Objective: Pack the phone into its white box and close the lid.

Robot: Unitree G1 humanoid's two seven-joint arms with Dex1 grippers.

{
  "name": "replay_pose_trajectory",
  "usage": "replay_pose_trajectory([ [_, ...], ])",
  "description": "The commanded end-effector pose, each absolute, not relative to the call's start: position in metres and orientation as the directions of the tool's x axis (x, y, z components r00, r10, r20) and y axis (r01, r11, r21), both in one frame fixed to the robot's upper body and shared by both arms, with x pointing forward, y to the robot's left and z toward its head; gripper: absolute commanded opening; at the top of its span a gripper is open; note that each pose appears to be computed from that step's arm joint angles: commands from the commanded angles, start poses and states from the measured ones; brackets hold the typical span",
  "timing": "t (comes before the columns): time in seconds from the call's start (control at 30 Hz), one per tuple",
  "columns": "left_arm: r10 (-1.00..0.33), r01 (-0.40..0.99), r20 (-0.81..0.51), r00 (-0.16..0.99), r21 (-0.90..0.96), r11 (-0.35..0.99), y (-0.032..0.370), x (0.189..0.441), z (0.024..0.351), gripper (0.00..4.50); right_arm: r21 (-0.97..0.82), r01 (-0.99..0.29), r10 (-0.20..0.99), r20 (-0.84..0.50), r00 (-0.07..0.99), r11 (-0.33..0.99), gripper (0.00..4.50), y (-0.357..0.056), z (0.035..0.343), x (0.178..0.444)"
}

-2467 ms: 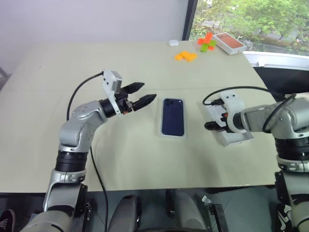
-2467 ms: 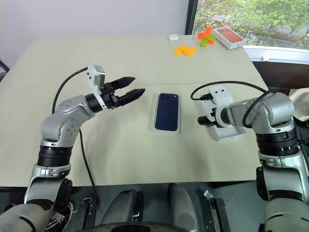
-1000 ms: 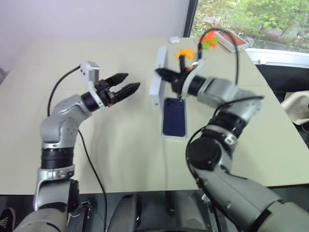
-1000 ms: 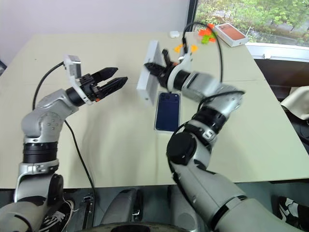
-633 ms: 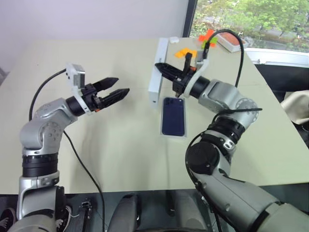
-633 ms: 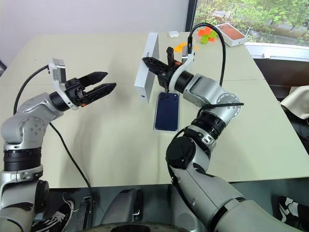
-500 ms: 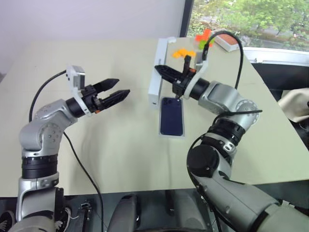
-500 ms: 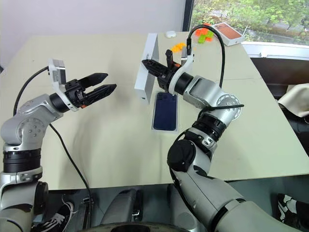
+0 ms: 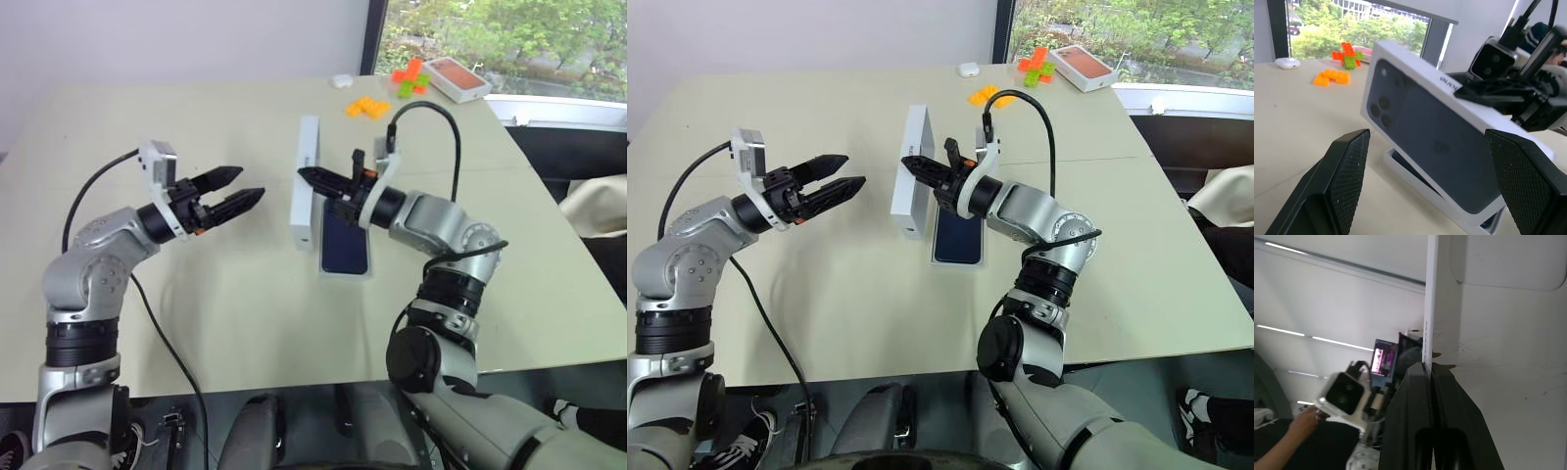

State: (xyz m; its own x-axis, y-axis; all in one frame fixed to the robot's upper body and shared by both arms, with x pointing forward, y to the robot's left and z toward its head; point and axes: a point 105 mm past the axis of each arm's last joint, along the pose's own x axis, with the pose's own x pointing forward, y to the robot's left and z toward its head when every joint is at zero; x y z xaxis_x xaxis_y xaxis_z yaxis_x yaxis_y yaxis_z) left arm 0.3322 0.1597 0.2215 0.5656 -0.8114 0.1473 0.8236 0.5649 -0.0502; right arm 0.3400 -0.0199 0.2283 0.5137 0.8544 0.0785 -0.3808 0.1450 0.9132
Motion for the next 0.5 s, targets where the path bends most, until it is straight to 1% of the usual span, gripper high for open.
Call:
replay_pose_trajectory([
  [0.03, -0.824, 0.837, 0.165, 0.542, -0.017, 0.547, 0.154, 0.327, 0.229, 3.97, 0.965, -0.255, 0.869, 0.083, 0.488, 0.051, 0.02, -0.002, 0.196, 0.327],
  [0.17, -0.824, 0.834, 0.153, 0.546, -0.009, 0.552, 0.154, 0.327, 0.226, 3.97, 0.970, -0.235, 0.873, 0.068, 0.482, 0.055, 0.02, -0.002, 0.190, 0.326],
  [0.27, -0.818, 0.825, 0.130, 0.560, -0.003, 0.564, 0.155, 0.329, 0.219, 3.97, 0.970, -0.229, 0.881, 0.032, 0.472, 0.088, 0.02, 0.000, 0.183, 0.322],
  [0.33, -0.812, 0.816, 0.108, 0.574, 0.008, 0.578, 0.156, 0.331, 0.212, 3.97, 0.970, -0.210, 0.873, -0.006, 0.487, 0.124, 0.02, -0.002, 0.176, 0.324],
  [0.4, -0.809, 0.814, 0.105, 0.578, -0.002, 0.581, 0.155, 0.331, 0.207, 3.97, 0.971, -0.206, 0.867, -0.005, 0.499, 0.124, 0.02, -0.004, 0.175, 0.326],
  [0.5, -0.805, 0.808, 0.089, 0.586, 0.014, 0.590, 0.153, 0.332, 0.200, 3.97, 0.969, -0.199, 0.836, -0.014, 0.548, 0.146, 0.02, -0.010, 0.175, 0.336],
])
